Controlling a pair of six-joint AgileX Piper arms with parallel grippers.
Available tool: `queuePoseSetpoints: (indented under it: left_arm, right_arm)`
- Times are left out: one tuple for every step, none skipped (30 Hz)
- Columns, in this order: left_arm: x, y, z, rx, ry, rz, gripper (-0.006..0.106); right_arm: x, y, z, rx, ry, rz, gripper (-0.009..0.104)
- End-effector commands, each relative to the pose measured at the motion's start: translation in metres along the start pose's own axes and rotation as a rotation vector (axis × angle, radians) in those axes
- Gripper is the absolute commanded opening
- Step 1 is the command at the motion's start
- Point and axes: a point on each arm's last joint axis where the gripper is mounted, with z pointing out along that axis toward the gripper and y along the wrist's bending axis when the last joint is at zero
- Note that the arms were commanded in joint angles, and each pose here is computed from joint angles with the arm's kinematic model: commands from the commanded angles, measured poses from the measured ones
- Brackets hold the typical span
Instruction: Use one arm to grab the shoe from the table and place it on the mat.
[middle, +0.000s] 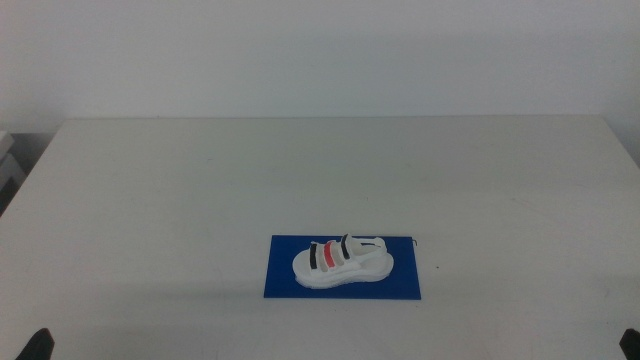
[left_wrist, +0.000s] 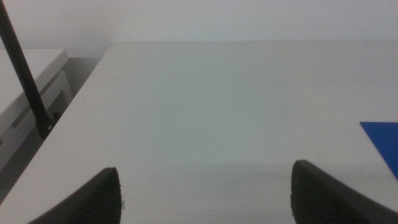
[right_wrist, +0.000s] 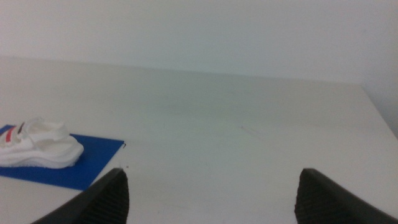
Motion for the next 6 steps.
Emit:
queuePoseSetpoints:
  left_arm:
    - [-0.0053, 0.0002, -0.0005, 0.0, -0.087, -0.013, 0.094]
    - [-0.0053, 0.0002, -0.0005, 0.0, -0.087, -0.013, 0.094]
    - [-0.0053, 0.0002, -0.0005, 0.0, -0.087, -0.013, 0.094]
    - [-0.0053, 0.0002, -0.0005, 0.0, -0.087, -0.013, 0.094]
    - [-0.0053, 0.0002, -0.0005, 0.0, -0.087, -0.013, 0.094]
    - [-0.0053, 0.0002, -0.0005, 0.0, -0.087, -0.013, 0.094]
  right_arm:
    - [-0.004, -0.0002, -0.0016, 0.005, -0.074, -0.018, 0.092]
    - [-0.0041, -0.0002, -0.0016, 0.005, -0.075, -0.019, 0.092]
    - [-0.0041, -0.0002, -0.0016, 0.005, -0.075, -0.02, 0.092]
    - [-0.0041, -0.0002, -0.0016, 0.005, -0.075, -0.02, 0.092]
    - [-0.0041, -0.0002, -0.0016, 0.005, -0.075, -0.02, 0.092]
    - [-0.0041, -0.0002, -0.0016, 0.005, -0.075, -0.019, 0.092]
